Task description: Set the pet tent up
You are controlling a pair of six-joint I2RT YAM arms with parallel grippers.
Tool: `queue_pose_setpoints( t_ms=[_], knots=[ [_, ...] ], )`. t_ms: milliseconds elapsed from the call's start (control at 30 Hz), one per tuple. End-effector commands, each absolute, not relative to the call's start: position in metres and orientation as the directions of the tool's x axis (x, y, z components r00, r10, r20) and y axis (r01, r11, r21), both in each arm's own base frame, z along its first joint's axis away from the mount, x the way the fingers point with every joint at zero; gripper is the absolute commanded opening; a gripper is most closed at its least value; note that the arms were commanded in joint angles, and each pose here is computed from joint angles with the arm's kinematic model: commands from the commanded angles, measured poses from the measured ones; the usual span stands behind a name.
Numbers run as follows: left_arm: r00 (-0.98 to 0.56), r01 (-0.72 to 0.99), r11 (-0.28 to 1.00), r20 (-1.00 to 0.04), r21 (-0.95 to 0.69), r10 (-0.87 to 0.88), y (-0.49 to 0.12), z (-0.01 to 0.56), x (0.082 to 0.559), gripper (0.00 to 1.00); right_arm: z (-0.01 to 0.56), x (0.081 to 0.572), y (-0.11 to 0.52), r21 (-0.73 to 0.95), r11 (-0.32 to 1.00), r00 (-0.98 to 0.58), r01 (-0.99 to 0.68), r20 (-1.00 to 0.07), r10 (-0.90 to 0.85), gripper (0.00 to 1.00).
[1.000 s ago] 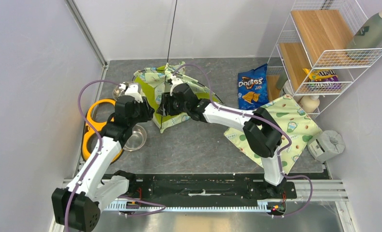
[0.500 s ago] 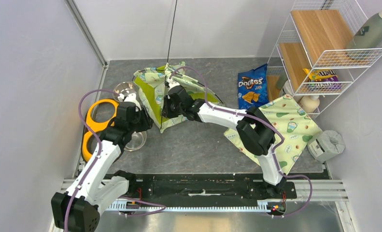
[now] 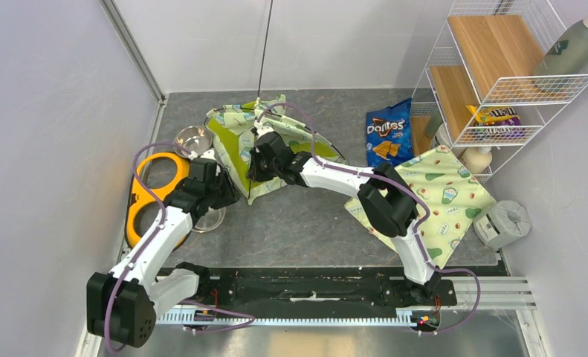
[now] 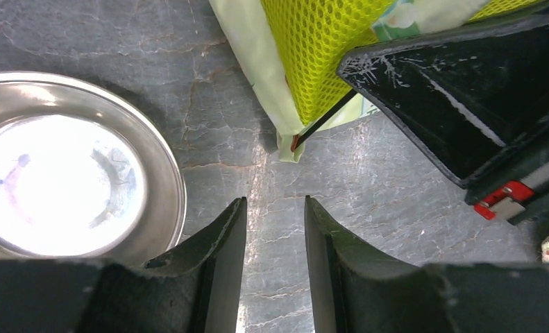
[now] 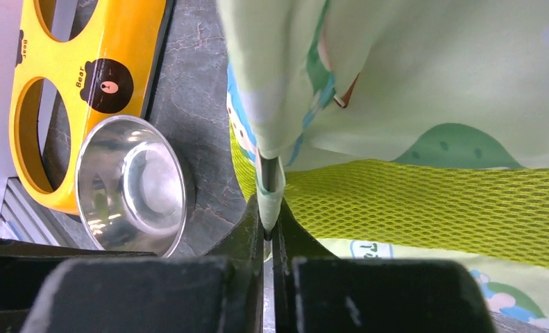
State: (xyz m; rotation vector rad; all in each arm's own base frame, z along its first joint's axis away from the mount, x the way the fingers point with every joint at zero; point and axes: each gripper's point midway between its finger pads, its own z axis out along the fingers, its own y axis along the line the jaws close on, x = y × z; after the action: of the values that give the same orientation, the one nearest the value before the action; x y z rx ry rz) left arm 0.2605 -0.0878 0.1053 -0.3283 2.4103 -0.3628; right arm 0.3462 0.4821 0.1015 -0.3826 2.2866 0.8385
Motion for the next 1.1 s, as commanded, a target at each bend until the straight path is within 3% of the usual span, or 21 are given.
queue_pose_setpoints(
  t_ms=[0, 200, 367, 633, 867, 1067],
  knots=[
    [-0.747, -0.166, 0.903, -0.547, -0.397, -0.378, -0.097, 0.099, 0.264, 0.42, 0.124, 0.354, 0.493, 0.483, 0.728, -0.711, -0.486, -0.703, -0.008, 0.0],
    [-0.742, -0.191, 0.856, -0.5, -0.48, -0.446, -0.111, 0.095, 0.269, 0.4, 0.159, 0.358, 0.495, 0.537, 0.705, -0.711, -0.462, -0.7, 0.067, 0.0],
    [-0.7, -0.255, 0.836, -0.504, -0.485, -0.506, -0.106, 0.095, 0.281, 0.26, 0.168, 0.359, 0.498, 0.549, 0.694, -0.708, -0.466, -0.701, 0.079, 0.0],
    [-0.711, -0.245, 0.861, -0.521, -0.446, -0.472, -0.104, 0.078, 0.293, 0.24, 0.169, 0.357, 0.499, 0.558, 0.684, -0.712, -0.47, -0.697, 0.079, 0.0],
    [-0.724, -0.245, 0.88, -0.527, -0.407, -0.445, -0.1, 0.071, 0.296, 0.03, 0.17, 0.356, 0.499, 0.56, 0.682, -0.712, -0.471, -0.698, 0.081, 0.0],
    [-0.71, -0.215, 0.886, -0.557, -0.411, -0.431, -0.1, 0.086, 0.298, 0.02, 0.168, 0.358, 0.498, 0.547, 0.689, -0.707, -0.475, -0.704, 0.071, 0.0]
  ],
)
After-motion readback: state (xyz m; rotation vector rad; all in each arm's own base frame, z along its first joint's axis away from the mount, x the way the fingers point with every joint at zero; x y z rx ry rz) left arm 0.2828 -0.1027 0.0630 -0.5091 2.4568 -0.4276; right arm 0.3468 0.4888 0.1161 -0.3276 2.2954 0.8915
